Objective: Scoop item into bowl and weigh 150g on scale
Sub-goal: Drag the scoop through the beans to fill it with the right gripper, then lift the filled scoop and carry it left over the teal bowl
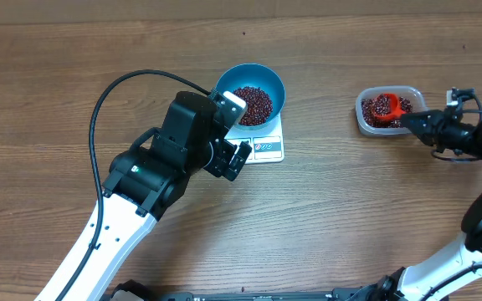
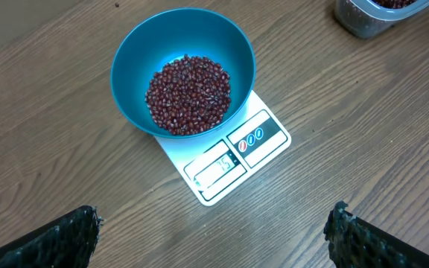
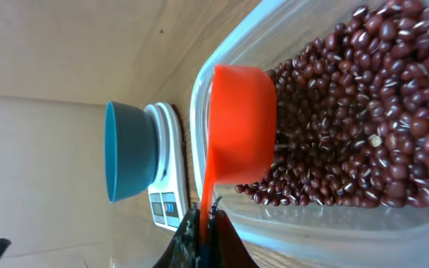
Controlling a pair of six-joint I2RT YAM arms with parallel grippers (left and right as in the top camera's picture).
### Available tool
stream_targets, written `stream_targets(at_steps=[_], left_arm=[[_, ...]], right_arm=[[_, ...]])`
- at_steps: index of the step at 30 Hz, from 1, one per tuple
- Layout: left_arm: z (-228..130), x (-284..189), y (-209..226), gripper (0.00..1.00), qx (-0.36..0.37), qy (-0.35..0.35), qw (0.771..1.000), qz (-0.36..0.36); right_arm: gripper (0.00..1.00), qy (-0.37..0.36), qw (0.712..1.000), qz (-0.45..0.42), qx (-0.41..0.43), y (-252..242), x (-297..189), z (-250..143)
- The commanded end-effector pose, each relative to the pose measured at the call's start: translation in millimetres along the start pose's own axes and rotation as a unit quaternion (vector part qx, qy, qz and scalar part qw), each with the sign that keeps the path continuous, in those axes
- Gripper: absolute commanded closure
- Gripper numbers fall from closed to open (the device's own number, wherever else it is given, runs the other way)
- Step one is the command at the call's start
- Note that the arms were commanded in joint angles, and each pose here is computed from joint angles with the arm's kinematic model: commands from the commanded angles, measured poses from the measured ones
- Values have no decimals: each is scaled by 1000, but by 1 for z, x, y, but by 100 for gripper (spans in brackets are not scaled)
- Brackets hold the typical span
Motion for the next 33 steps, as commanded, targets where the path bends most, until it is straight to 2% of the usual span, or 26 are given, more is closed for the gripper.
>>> stream_targets(at_steps=[1, 24, 33], left_arm=[[-1, 3, 0, 0, -9, 6, 1000, -2], [-1, 3, 0, 0, -9, 6, 1000, -2], [-1, 3, 0, 0, -9, 6, 1000, -2]], right_arm=[[96, -13, 1000, 23, 10, -1, -7, -2], [96, -39, 987, 155, 34, 17, -16, -7], [96, 10, 981, 193, 7, 42, 22, -9]])
Point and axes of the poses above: each gripper's point midway between its finger pads, its own x axis out along the fingers, its own y axis along the line the jaws close on, z = x × y, the point moved 10 cm from there along -x, back along the fingers, and after that the axes turned 6 degrees about -x, right-handed, at the moved point
